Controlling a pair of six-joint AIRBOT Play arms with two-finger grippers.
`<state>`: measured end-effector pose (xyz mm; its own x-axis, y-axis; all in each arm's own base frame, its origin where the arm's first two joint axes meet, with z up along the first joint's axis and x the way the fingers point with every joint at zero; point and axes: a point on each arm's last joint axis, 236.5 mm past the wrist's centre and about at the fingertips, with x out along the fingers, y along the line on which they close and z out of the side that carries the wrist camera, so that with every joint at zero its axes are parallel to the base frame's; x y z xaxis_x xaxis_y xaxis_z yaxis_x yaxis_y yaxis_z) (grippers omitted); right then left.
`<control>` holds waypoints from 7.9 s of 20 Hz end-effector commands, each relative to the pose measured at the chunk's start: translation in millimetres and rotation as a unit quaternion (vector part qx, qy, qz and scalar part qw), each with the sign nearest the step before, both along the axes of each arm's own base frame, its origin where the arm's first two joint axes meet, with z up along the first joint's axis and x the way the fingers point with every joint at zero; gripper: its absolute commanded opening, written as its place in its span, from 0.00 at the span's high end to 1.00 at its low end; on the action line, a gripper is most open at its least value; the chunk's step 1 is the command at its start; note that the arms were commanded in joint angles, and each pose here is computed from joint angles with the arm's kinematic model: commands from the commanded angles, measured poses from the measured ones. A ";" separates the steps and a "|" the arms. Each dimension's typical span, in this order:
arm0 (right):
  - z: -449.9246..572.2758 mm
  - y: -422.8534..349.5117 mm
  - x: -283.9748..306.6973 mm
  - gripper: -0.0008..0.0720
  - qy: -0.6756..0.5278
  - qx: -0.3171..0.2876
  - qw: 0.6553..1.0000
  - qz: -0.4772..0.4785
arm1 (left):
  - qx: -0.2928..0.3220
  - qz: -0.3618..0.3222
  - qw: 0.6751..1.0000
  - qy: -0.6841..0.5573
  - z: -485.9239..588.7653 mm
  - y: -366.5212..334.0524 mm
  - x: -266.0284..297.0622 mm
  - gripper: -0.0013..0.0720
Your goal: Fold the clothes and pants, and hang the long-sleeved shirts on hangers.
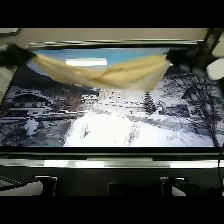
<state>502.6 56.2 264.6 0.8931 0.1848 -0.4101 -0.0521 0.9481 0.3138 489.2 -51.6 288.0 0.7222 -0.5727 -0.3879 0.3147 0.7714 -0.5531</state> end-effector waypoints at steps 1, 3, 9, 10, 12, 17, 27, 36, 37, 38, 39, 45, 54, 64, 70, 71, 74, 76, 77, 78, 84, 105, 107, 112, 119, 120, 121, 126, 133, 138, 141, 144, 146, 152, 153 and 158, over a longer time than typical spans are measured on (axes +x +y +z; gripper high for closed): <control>138.6 -15.9 -36.9 0.96 -0.111 -0.043 0.993 -0.025 | 0.049 0.013 0.986 -0.162 149.2 -10.3 -57.3 0.96; 186.3 -15.8 -84.1 0.96 -0.140 -0.058 0.988 -0.014 | 0.068 0.029 0.976 -0.206 187.1 -13.8 -112.0 0.96; 249.4 -19.1 -228.1 0.96 -0.204 -0.084 0.975 0.001 | 0.156 0.167 0.955 -0.188 189.2 14.4 -243.8 0.96; 245.8 -19.0 -232.4 0.96 -0.195 -0.081 0.977 0.001 | 0.159 0.168 0.956 -0.180 185.5 15.2 -245.9 0.96; 224.6 -17.9 -217.1 0.96 -0.155 -0.073 0.985 0.002 | 0.155 0.165 0.961 -0.159 175.1 21.3 -228.6 0.96; 108.1 -4.0 -91.3 0.95 0.004 -0.034 0.999 0.008 | 0.156 0.121 0.980 -0.030 81.5 61.0 -103.0 0.96; -228.6 36.6 88.3 0.96 0.244 -0.021 0.966 0.080 | 0.134 0.041 0.976 0.165 -252.9 54.6 113.4 0.96; -271.4 25.2 60.7 0.96 0.338 -0.029 0.939 0.060 | 0.123 0.024 0.963 0.238 -299.0 75.0 93.5 0.96; -271.8 21.7 48.7 0.96 0.360 -0.036 0.930 0.060 | 0.120 0.013 0.959 0.258 -300.1 77.6 81.5 0.96; -272.9 19.7 37.4 0.96 0.381 -0.040 0.922 0.060 | 0.117 0.007 0.953 0.278 -303.0 81.0 71.0 0.96; -275.7 20.1 26.1 0.96 0.403 -0.039 0.912 0.063 | 0.112 0.004 0.948 0.298 -305.7 85.2 61.7 0.96; -289.5 23.9 -2.5 0.96 0.467 -0.025 0.881 0.064 | 0.107 -0.017 0.938 0.330 -310.7 86.0 42.7 0.96; -335.7 34.8 -31.4 0.96 0.555 0.003 0.829 0.068 | 0.146 -0.042 0.914 0.377 -352.8 83.0 24.4 0.96; -332.2 44.7 -48.0 0.95 0.590 0.037 0.805 0.057 | 0.154 -0.045 0.907 0.389 -363.4 82.5 19.7 0.95; -332.2 38.9 -53.6 0.31 0.591 0.007 0.802 0.086 | 0.148 -0.001 0.906 0.398 -348.8 102.2 18.9 0.40; -327.9 41.0 -54.4 0.31 0.584 0.003 0.804 0.112 | 0.153 0.014 0.905 0.397 -340.5 112.1 16.9 0.40; -296.9 22.0 -47.4 0.22 0.536 -0.023 0.829 0.157 | 0.155 0.060 0.904 0.394 -300.1 147.6 1.8 0.40; -271.4 2.8 -41.9 0.22 0.504 -0.007 0.848 0.165 | 0.144 0.085 0.902 0.399 -273.1 169.6 -20.3 0.41; -262.3 -4.6 -44.9 0.23 0.498 0.008 0.849 0.175 | 0.138 0.100 0.901 0.400 -262.4 179.5 -36.4 0.41; -254.8 -8.7 -48.5 0.23 0.490 0.035 0.851 0.184 | 0.130 0.115 0.898 0.404 -257.6 187.7 -55.3 0.41; -252.4 6.0 -90.9 0.24 0.465 0.160 0.838 0.236 | -0.009 0.166 0.892 0.420 -284.6 164.0 -187.9 0.43; -222.8 21.7 -102.1 0.27 0.429 0.174 0.846 0.265 | -0.083 0.141 0.897 0.410 -399.7 113.3 -231.5 0.43; -223.5 20.9 -102.2 0.27 0.429 0.171 0.846 0.265 | -0.081 0.127 0.897 0.415 -403.7 106.9 -231.8 0.43; -237.0 11.2 -104.3 0.27 0.439 0.151 0.849 0.254 | -0.077 0.104 0.896 0.424 -407.9 93.0 -231.1 0.91; -288.5 -37.6 -167.7 0.23 0.513 0.279 0.792 0.176 | -0.080 0.101 0.896 0.426 -406.8 91.2 -231.7 0.96; -295.5 -31.1 -177.3 0.22 0.517 0.286 0.788 0.176 | -0.081 0.100 0.896 0.426 -406.5 90.6 -231.8 0.96; -301.8 -20.7 -185.0 0.22 0.518 0.289 0.784 0.184 | -0.083 0.102 0.896 0.425 -405.9 90.4 -230.7 0.96; -341.9 30.2 -222.8 0.23 0.550 0.258 0.762 0.222 | -0.101 0.110 0.896 0.418 -401.9 88.8 -224.1 0.96; -362.3 55.7 -237.0 0.23 0.564 0.209 0.761 0.244 | -0.104 0.113 0.894 0.421 -401.8 88.5 -224.2 0.96; -378.0 62.3 -252.4 0.25 0.576 0.234 0.753 0.216 | -0.108 0.108 0.893 0.423 -400.4 86.0 -225.5 0.96; -385.1 69.9 -258.8 0.43 0.570 0.255 0.753 0.209 | -0.110 0.109 0.892 0.425 -400.2 85.6 -225.7 0.96; -385.3 67.2 -242.3 0.76 0.539 0.247 0.780 0.199 | -0.112 0.104 0.892 0.426 -399.1 84.0 -226.6 0.96; -374.3 67.0 -225.5 0.95 0.505 0.248 0.804 0.190 | -0.117 0.100 0.893 0.423 -395.0 82.6 -224.5 0.96; -301.9 76.0 -186.8 0.96 0.396 0.266 0.856 0.202 | -0.091 0.078 0.919 0.375 -351.6 84.5 -173.1 0.96; -288.4 75.3 -175.0 0.96 0.372 0.253 0.869 0.204 | -0.074 0.077 0.928 0.358 -339.1 85.0 -155.2 0.96; -248.7 82.4 -101.4 0.96 0.286 0.112 0.939 0.155 | -0.006 0.080 0.961 0.263 -271.2 82.1 -65.0 0.96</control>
<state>358.0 140.8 -9.5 0.2778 0.6665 -0.6918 -0.0543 0.7299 0.6814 378.9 34.1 -19.6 0.4395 -0.5228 -0.7304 -0.1957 0.7379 -0.6459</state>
